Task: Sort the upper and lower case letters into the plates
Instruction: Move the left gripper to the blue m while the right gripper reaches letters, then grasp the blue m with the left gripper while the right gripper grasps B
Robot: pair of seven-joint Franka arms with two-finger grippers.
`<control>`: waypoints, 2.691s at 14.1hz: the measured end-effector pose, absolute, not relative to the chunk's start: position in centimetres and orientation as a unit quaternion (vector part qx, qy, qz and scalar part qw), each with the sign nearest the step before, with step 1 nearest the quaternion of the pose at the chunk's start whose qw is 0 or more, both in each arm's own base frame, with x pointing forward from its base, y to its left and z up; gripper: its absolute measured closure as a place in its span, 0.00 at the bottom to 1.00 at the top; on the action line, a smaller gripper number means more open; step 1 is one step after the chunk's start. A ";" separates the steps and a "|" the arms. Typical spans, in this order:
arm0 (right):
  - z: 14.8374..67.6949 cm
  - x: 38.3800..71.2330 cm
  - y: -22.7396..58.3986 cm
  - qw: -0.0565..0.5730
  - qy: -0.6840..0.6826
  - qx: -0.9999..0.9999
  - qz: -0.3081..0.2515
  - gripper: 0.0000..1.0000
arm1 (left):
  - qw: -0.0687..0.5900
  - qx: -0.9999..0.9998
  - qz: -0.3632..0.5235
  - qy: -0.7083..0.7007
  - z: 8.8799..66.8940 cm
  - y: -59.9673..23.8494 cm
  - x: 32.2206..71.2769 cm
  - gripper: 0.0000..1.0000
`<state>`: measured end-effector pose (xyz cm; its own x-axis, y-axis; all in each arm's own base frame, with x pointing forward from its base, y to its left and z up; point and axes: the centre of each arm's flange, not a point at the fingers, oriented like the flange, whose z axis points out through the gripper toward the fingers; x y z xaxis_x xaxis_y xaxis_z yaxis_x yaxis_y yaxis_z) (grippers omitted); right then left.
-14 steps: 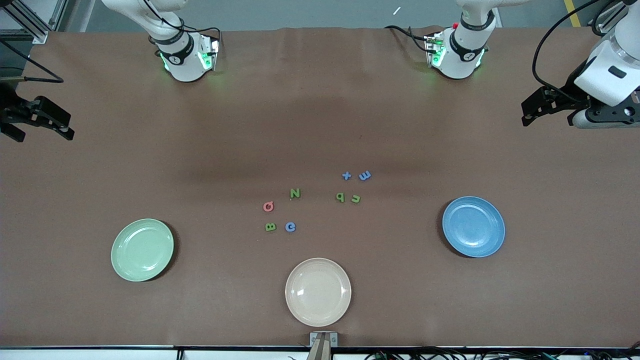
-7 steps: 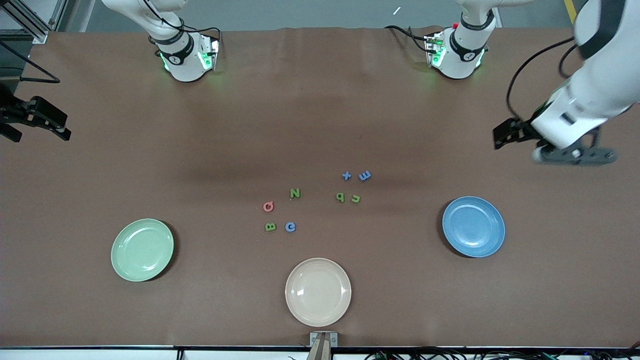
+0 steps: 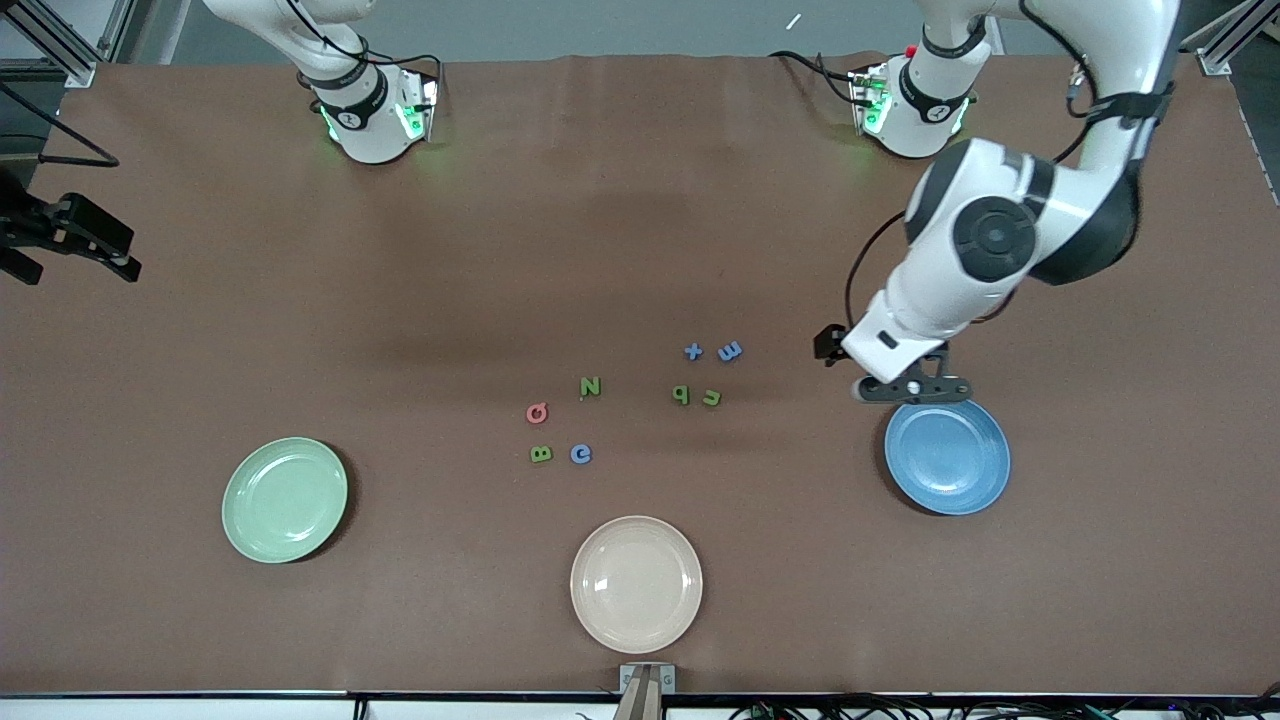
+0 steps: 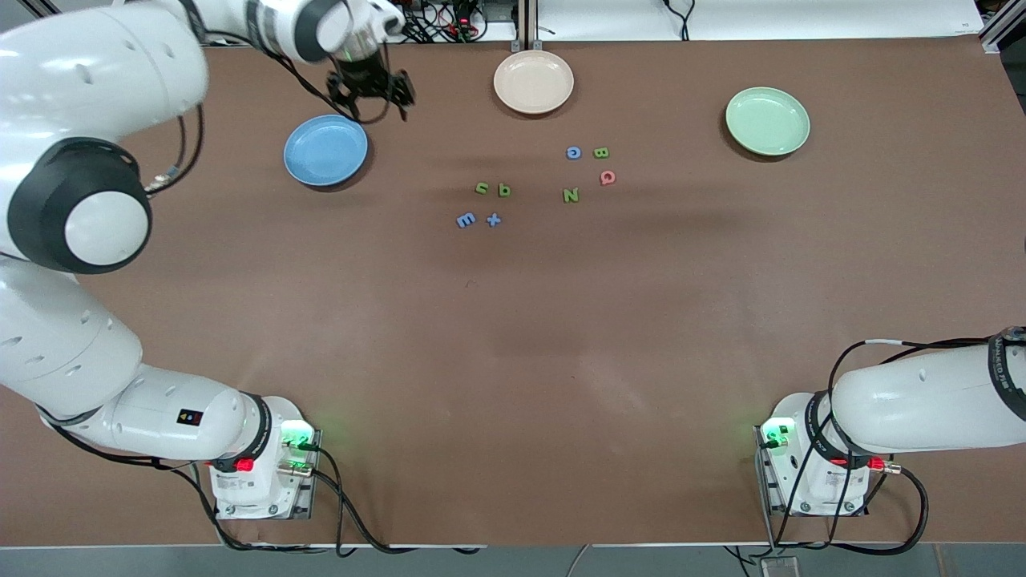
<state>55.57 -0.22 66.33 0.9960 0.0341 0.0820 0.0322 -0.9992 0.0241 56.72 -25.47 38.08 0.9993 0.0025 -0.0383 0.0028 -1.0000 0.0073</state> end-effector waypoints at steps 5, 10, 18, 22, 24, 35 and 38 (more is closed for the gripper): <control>66.4 55.6 -0.4 0.011 0.015 0.999 0.042 0.00 | -0.019 0.997 -0.011 0.069 31.6 -30.3 55.1 0.00; 66.5 55.6 -0.5 0.012 0.014 0.999 0.043 0.00 | -0.013 0.991 -0.019 0.135 26.3 -34.6 53.2 0.00; 62.5 57.7 2.1 0.009 0.037 0.999 0.008 0.00 | -0.041 0.969 -0.047 0.240 21.0 -38.2 49.8 0.16; 57.5 59.9 7.3 0.009 0.079 0.997 -0.025 0.00 | -0.043 0.964 -0.054 0.256 18.9 -38.5 49.2 0.20; 54.8 61.2 10.5 0.009 0.104 0.994 -0.020 0.00 | -0.033 0.964 -0.050 0.258 18.1 -38.7 49.2 0.20; 39.2 66.3 21.4 -0.045 0.076 0.996 0.001 0.00 | -0.022 0.959 -0.046 0.280 17.5 -38.9 49.0 0.53; 33.3 66.4 24.8 -0.043 0.086 0.995 -0.003 0.00 | -0.017 0.956 -0.039 0.292 18.4 -38.0 50.2 0.60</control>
